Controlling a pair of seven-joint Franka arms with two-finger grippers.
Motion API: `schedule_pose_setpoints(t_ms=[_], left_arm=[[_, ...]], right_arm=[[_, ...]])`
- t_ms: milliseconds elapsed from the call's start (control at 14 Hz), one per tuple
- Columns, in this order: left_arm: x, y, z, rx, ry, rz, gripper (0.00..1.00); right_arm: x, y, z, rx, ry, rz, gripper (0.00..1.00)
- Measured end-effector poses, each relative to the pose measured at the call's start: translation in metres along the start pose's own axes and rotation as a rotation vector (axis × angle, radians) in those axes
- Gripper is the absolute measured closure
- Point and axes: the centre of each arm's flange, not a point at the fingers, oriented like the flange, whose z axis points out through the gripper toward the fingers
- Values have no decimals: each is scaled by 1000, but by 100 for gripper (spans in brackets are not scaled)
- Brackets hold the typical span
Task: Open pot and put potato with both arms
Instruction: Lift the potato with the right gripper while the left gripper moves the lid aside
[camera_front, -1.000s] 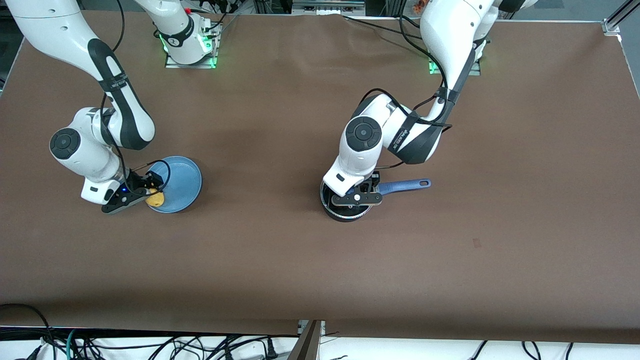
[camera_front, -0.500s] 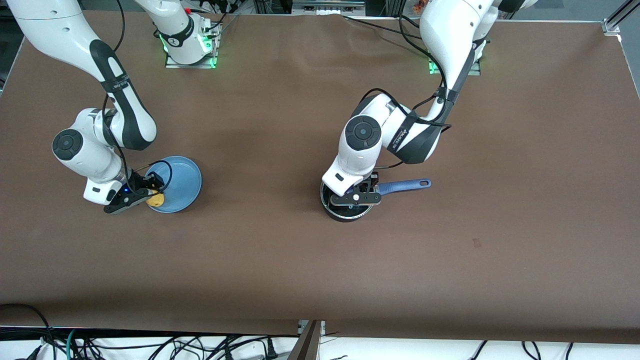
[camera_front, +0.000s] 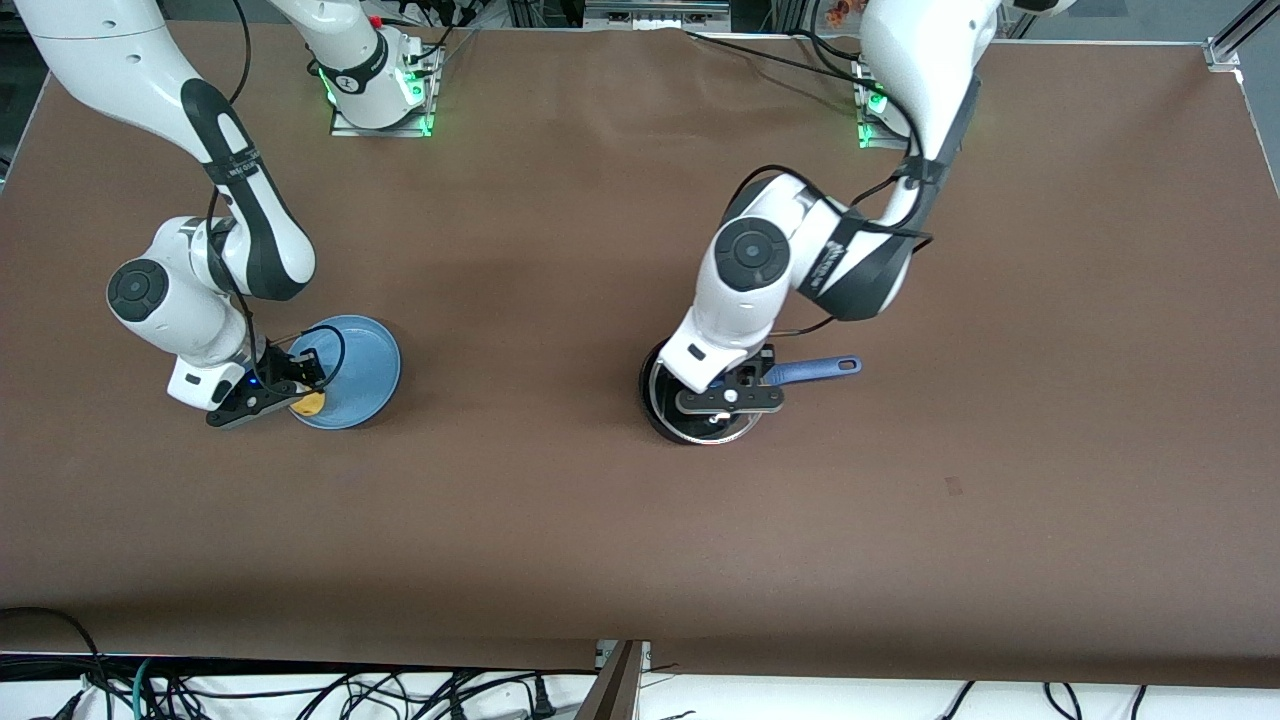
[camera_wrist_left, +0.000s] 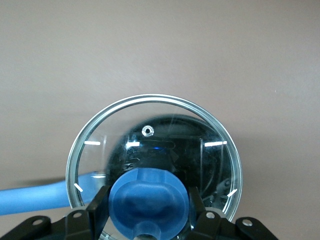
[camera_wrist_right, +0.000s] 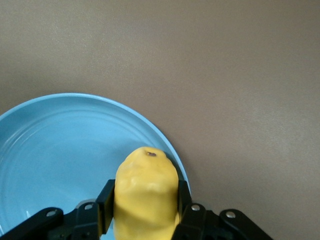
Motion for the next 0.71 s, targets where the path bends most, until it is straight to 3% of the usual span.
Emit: schedule_pose_setpoints(t_ms=[143, 357, 714], left_arm=[[24, -40, -24, -2, 18, 27, 33], [72, -155, -36, 15, 12, 144, 33], [91, -375, 11, 27, -119, 284, 33]], right_arm=[[6, -5, -3, 19, -23, 29, 47], [35, -25, -29, 63, -69, 108, 47], [99, -97, -96, 114, -127, 284, 47]])
